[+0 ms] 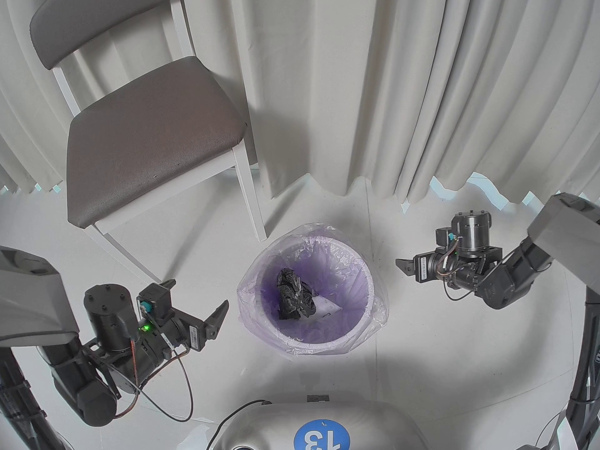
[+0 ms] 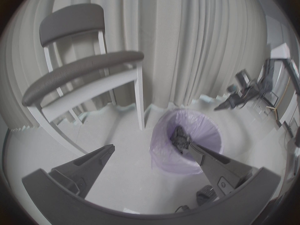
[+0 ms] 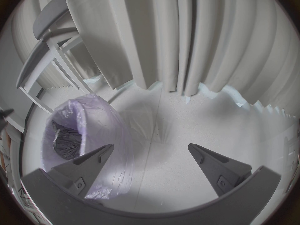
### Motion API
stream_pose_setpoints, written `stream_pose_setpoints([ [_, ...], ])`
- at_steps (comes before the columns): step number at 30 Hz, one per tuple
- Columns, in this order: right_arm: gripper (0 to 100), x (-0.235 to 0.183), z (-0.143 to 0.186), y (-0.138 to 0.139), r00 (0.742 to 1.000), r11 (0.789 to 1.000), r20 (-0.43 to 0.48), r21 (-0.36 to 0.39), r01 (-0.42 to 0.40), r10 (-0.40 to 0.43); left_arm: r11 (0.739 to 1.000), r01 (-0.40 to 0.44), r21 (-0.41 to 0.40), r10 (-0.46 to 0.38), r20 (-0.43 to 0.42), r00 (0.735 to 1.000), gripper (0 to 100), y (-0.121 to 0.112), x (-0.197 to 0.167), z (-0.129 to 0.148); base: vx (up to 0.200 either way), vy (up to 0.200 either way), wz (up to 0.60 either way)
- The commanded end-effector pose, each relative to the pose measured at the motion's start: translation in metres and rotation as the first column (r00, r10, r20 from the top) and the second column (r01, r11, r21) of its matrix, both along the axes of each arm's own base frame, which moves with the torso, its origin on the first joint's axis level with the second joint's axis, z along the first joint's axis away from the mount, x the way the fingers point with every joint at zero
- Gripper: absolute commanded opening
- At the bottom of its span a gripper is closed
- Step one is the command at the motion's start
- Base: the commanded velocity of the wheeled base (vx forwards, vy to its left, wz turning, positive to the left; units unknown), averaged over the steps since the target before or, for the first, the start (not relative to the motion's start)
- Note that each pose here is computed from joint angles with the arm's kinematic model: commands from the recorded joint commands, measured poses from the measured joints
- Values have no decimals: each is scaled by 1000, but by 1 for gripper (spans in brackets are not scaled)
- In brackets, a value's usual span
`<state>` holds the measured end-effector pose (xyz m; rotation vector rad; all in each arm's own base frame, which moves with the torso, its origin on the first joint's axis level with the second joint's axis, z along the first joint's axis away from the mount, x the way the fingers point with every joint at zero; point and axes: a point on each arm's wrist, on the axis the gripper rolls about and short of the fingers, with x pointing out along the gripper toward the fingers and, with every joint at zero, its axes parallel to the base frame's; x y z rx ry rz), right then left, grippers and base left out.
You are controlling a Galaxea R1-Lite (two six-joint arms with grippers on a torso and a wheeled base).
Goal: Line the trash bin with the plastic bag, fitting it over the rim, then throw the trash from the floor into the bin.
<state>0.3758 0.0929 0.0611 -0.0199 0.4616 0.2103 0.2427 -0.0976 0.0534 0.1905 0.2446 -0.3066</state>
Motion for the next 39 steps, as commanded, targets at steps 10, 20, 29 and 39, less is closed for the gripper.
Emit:
stream_pose_setpoints([
  [10,100,-121,92,-29,961,998,275,58,4,-20,990,122,68,-110,-150,983,100,11,99,-68,0,0,0],
  [20,100,-160,107,-43,942,999,335,51,5,-22,983,165,79,-142,-242,960,100,-3,155,-66,0,0,0],
  [29,100,-167,106,-45,940,999,341,46,-1,-15,968,155,199,-101,-259,961,100,-9,218,-91,0,0,0],
  [39,100,-165,104,-44,944,999,329,44,-3,-12,959,179,219,-108,-302,947,100,-19,255,-114,0,0,0],
])
